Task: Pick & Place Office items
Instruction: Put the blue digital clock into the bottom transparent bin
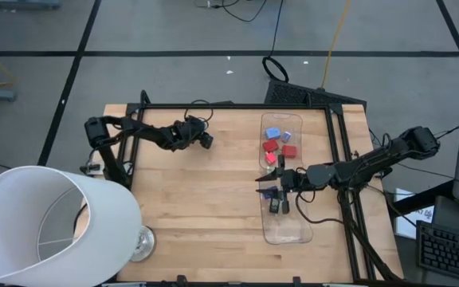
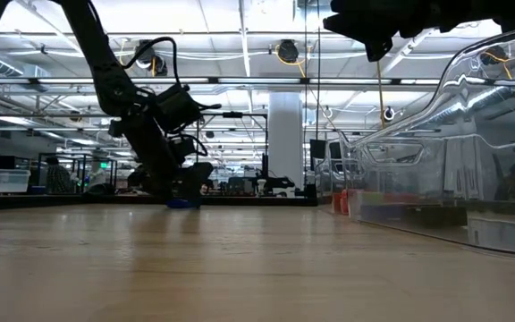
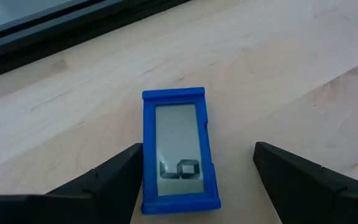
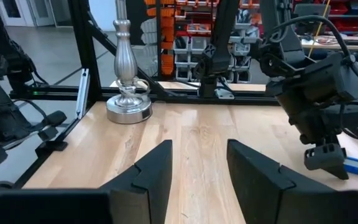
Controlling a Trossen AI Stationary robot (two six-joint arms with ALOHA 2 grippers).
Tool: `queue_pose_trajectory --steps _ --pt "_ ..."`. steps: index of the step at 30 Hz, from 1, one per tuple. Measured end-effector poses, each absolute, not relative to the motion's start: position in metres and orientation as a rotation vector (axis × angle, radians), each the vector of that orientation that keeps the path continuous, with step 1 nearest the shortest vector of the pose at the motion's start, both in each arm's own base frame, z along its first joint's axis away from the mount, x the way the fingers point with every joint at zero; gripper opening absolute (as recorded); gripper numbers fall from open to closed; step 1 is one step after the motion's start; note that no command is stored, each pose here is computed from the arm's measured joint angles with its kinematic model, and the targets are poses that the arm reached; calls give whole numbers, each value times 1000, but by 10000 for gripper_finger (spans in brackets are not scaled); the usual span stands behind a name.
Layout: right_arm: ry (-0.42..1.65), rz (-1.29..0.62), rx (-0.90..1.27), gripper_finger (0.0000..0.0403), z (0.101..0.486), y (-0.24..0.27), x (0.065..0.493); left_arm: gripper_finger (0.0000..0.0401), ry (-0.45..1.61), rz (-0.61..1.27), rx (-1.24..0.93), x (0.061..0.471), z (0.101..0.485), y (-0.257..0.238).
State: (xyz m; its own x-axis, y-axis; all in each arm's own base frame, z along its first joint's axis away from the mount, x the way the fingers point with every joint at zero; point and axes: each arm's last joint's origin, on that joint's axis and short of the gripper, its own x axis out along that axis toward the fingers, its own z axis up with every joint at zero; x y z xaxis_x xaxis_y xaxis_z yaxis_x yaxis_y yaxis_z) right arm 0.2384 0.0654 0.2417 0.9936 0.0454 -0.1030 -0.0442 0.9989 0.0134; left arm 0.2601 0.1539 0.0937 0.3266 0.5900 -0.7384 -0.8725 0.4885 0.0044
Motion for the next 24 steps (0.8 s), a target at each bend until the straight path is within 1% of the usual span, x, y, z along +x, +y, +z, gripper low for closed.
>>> queue_pose_trajectory --steps 4,11,16,18,21,24 --pt "105 64 12 144 242 66 238 280 770 998 -444 259 94 153" --pt "104 65 12 142 242 66 238 207 783 977 -460 258 93 152" --pt "105 65 12 143 242 66 238 165 796 959 -462 258 92 152" --pt "104 65 12 141 242 66 238 156 805 935 -452 258 92 152" --pt "105 65 12 140 242 66 238 156 802 906 -449 259 94 151" --pt "104 65 6 140 242 66 238 165 790 871 -443 259 102 148"
